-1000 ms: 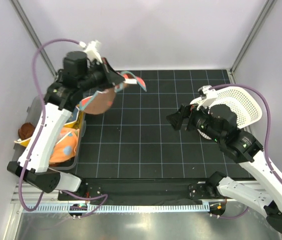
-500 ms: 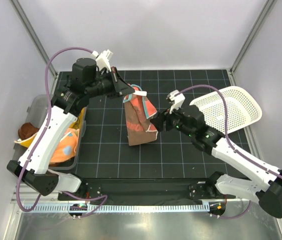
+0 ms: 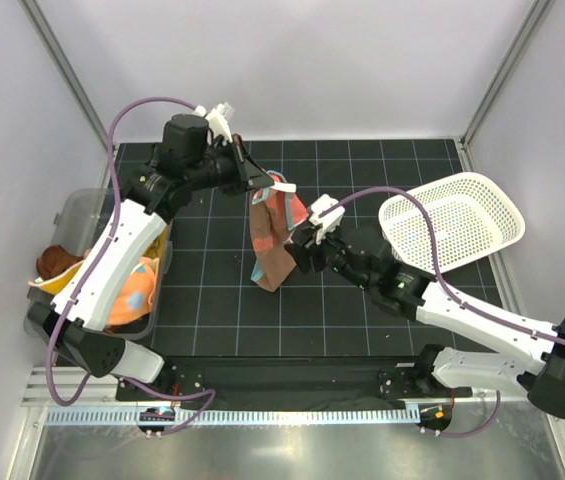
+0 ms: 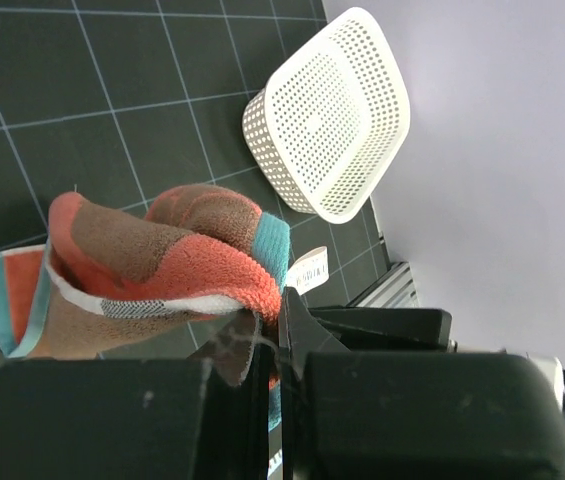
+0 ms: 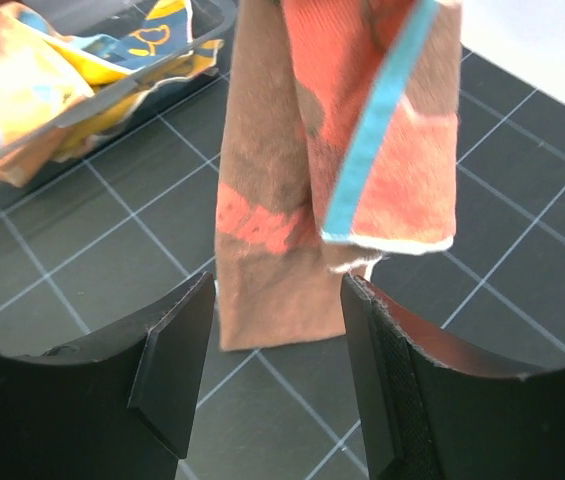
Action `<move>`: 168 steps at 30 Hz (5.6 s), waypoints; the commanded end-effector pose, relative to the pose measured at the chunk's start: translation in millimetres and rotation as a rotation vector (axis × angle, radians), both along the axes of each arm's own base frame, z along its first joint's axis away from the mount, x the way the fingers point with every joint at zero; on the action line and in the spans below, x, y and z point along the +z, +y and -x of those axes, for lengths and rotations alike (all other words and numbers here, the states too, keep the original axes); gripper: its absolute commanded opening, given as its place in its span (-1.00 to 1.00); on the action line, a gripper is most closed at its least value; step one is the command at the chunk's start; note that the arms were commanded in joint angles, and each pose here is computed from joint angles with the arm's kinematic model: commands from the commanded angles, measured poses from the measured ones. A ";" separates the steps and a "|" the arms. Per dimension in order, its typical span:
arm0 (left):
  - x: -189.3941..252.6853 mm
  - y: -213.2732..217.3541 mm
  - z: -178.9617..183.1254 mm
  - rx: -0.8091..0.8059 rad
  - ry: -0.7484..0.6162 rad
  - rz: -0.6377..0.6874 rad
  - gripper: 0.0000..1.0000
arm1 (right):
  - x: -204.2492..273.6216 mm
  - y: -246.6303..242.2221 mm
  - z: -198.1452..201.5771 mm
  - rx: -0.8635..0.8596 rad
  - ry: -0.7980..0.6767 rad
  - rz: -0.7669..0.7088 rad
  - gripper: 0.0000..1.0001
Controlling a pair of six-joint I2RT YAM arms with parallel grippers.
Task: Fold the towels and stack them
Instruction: Move the towel to the center of the board, then flatten out the crumpled towel
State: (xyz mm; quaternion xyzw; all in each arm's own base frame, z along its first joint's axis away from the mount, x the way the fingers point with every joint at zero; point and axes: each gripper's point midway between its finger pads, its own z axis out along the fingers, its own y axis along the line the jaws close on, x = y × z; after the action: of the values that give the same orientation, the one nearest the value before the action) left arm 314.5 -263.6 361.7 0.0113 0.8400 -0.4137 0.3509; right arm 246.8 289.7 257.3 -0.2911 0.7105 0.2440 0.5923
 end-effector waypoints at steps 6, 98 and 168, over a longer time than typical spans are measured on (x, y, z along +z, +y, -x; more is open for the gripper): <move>14.2 -3.5 -2.2 0.002 -0.022 0.050 -1.00 | 31.6 -2.9 -44.1 -0.214 -0.159 0.019 0.08; -261.7 90.9 -98.8 0.025 0.539 -0.222 0.07 | -152.6 49.6 -154.9 0.143 0.246 0.172 -0.98; -222.5 73.6 -189.2 0.182 0.139 -0.491 -1.00 | -100.5 -71.3 -209.9 -0.345 0.360 -0.061 -0.98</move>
State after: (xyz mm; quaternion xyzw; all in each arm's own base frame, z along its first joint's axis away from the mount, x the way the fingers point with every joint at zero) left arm 505.0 -184.1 42.9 -0.0102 0.9638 -0.1178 0.2388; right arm 448.8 223.0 73.0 -0.1221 0.8810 0.2074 0.4074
